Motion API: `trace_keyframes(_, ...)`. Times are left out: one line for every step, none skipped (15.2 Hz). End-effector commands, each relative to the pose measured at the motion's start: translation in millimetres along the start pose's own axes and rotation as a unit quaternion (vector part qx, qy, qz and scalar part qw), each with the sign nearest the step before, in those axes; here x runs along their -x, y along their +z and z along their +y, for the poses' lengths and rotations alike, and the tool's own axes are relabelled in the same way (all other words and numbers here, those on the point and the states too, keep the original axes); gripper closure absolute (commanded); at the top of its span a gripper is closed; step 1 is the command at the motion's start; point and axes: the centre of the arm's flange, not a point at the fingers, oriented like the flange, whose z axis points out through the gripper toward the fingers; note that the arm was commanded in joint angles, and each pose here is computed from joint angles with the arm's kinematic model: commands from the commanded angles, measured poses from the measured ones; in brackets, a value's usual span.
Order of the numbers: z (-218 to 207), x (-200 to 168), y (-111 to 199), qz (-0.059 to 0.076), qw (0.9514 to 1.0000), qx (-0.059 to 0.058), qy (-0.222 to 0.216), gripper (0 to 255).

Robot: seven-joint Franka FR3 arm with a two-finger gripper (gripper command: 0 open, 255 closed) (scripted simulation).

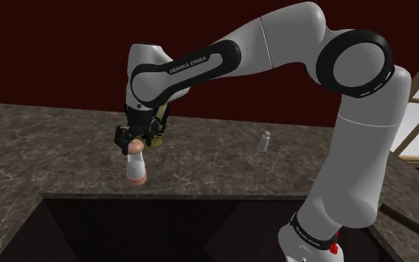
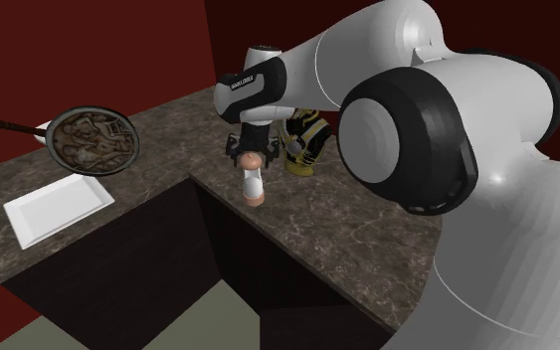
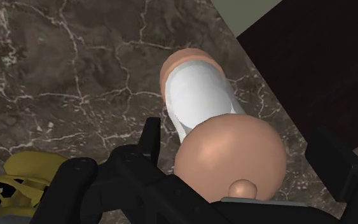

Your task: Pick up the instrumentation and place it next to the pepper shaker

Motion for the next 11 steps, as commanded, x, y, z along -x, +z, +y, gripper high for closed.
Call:
trace_keyframes(0.0,0.0,0.0,0.000,1.0000,0.000,0.000,255)
trace_keyframes(0.0,0.0,0.0,0.000,1.0000,0.000,0.000,255)
trace_keyframes(-0.1,0.1,0.0,0.000,1.0000,0.000,0.000,255)
trace_keyframes(0.0,0.1,-0.1,0.000,1.0000,0.000,0.000,255)
trace_keyframes(0.0,0.0,-0.1,0.000,1.0000,0.000,0.000,255)
trace_keyframes(0.0,0.0,-0.1,0.000,1.0000,0.000,0.000,255)
trace_keyframes(-0.1,0.0,-0.2,0.000,1.0000,0.000,0.000,255)
trace_keyframes(0.0,0.0,-0.1,0.000,1.0000,0.000,0.000,255)
trace_keyframes(-0.1,-0.1,-0.1,0.000,1.0000,0.000,0.000,255)
trace_keyframes(0.0,0.0,0.0,0.000,1.0000,0.000,0.000,255)
trace_keyframes(-0.8,-0.1,-5.2,0.000,1.0000,0.000,0.000,255)
